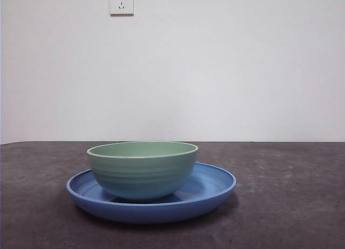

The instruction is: Place the green bowl on the blue plate

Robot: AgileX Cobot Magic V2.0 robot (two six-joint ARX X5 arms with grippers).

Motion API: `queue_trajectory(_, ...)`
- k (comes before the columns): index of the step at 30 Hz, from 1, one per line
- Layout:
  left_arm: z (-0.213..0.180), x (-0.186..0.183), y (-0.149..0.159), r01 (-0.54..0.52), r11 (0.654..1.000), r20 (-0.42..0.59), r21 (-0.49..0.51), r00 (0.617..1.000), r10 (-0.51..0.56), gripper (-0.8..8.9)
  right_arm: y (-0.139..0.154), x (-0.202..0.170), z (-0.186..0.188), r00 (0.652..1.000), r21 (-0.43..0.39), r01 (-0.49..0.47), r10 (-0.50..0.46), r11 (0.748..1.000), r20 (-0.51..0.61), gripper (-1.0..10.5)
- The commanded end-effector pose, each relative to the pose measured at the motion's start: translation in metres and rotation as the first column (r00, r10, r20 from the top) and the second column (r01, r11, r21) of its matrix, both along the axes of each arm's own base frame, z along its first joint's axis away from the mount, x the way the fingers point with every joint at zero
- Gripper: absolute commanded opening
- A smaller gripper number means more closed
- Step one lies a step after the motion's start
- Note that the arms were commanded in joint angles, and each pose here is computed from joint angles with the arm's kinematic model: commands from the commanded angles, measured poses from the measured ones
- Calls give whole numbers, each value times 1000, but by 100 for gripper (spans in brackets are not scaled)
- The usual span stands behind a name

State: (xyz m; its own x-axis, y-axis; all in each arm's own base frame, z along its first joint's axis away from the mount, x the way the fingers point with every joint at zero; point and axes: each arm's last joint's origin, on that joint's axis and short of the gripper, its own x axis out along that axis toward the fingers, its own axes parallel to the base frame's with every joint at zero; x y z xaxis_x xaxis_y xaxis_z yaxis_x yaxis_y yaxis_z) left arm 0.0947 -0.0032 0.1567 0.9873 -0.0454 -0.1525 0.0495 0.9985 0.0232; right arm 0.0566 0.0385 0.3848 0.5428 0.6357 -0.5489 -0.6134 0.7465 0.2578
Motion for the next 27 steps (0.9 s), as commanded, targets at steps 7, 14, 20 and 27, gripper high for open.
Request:
queue_trajectory(7,-8,1,0,-1,1000,-25,8,1000,1,8,0,0,5,1000,6,-11,11,1000,23,15)
queue_trajectory(14,-7,1,0,-1,1000,-25,8,1000,1,8,0,0,5,1000,6,-11,11,1000,23,15)
queue_trajectory(20,-7,1,0,-1,1000,-25,8,1000,1,8,0,0,5,1000,7,-12,12,1000,24,15)
queue_trajectory(27,-7,1,0,-1,1000,-25,8,1000,1,8,-11,-4,-2,993,40,99,-101,994,56,15)
